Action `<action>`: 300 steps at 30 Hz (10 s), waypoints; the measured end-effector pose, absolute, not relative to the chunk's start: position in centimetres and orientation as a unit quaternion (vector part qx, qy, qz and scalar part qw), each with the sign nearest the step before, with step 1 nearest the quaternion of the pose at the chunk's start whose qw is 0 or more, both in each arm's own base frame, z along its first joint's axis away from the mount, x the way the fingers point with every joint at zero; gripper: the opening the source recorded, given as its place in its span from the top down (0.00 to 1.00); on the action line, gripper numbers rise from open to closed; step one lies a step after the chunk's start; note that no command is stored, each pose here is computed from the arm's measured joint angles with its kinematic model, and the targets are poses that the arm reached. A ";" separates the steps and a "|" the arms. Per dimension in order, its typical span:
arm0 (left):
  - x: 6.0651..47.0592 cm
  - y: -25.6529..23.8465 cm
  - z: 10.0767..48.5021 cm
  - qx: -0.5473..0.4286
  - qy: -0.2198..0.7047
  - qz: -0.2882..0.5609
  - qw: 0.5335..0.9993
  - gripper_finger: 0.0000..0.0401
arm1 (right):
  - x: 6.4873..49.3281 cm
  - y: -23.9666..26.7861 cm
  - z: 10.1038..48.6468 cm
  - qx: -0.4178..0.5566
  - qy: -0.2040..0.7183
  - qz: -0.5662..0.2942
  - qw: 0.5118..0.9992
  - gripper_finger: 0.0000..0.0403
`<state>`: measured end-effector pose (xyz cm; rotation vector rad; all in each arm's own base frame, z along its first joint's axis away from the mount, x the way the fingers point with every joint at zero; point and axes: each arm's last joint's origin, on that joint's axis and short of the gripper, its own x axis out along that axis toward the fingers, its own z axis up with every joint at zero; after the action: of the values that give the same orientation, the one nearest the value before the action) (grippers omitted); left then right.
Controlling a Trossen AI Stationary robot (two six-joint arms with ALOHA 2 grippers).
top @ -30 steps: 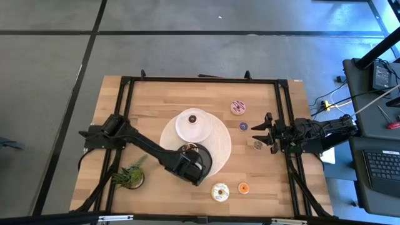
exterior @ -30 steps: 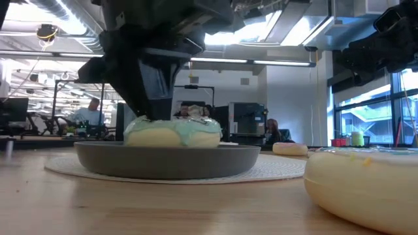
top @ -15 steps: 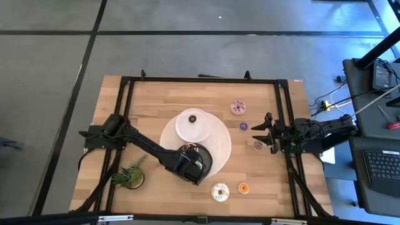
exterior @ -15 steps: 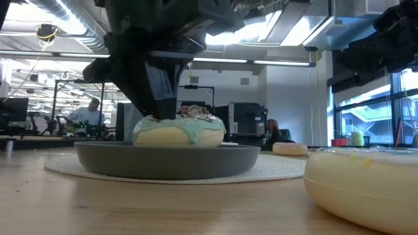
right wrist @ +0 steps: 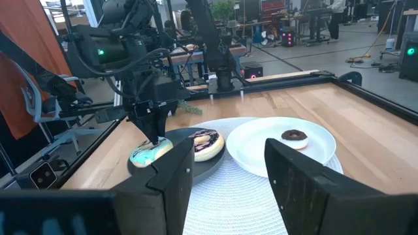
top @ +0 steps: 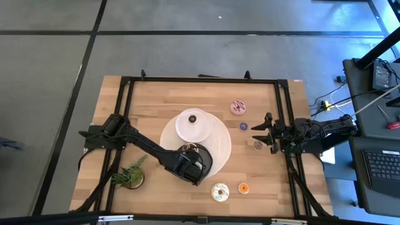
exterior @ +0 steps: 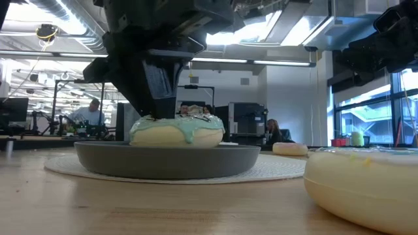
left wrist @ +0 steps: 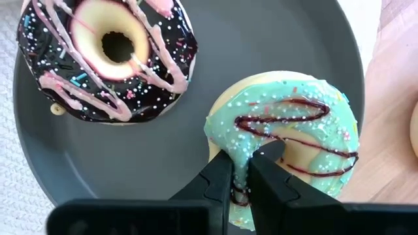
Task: Pick & Place donuts
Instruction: Put the large green donut on the black plate, then put the large white donut on the black plate
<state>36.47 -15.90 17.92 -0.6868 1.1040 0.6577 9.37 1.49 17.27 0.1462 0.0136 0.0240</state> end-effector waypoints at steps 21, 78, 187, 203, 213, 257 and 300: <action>36.5 -15.9 17.9 -0.317 0.503 0.303 0.745 0.77 | 9.4 1.5 17.3 0.073 0.007 0.012 0.997 0.53; 37.6 -18.7 26.8 -0.108 0.310 -0.002 0.945 0.58 | 9.4 1.5 17.3 0.048 0.006 0.012 0.999 0.53; 42.8 -20.0 15.4 -0.087 0.320 -0.027 0.943 0.91 | 9.4 1.5 17.3 0.045 0.007 0.012 0.999 0.53; 35.0 -18.4 21.7 -0.066 0.439 0.190 0.875 0.94 | 9.4 1.5 17.3 0.044 0.007 0.012 0.999 0.53; 29.8 -20.1 21.4 -0.090 0.374 0.246 0.890 0.94 | 9.4 1.5 17.3 0.035 0.007 0.012 0.999 0.53; 24.7 -14.0 12.2 -0.179 0.276 0.137 0.934 0.87 | 9.4 1.5 17.2 0.047 0.007 0.012 0.999 0.53; 24.6 -14.1 12.2 -0.198 0.301 0.127 0.924 0.62 | 9.4 1.5 17.2 0.048 0.007 0.012 0.999 0.53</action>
<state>24.63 -14.06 12.20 -0.4055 0.6183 0.2608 9.38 1.49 17.25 0.0970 0.0147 0.0245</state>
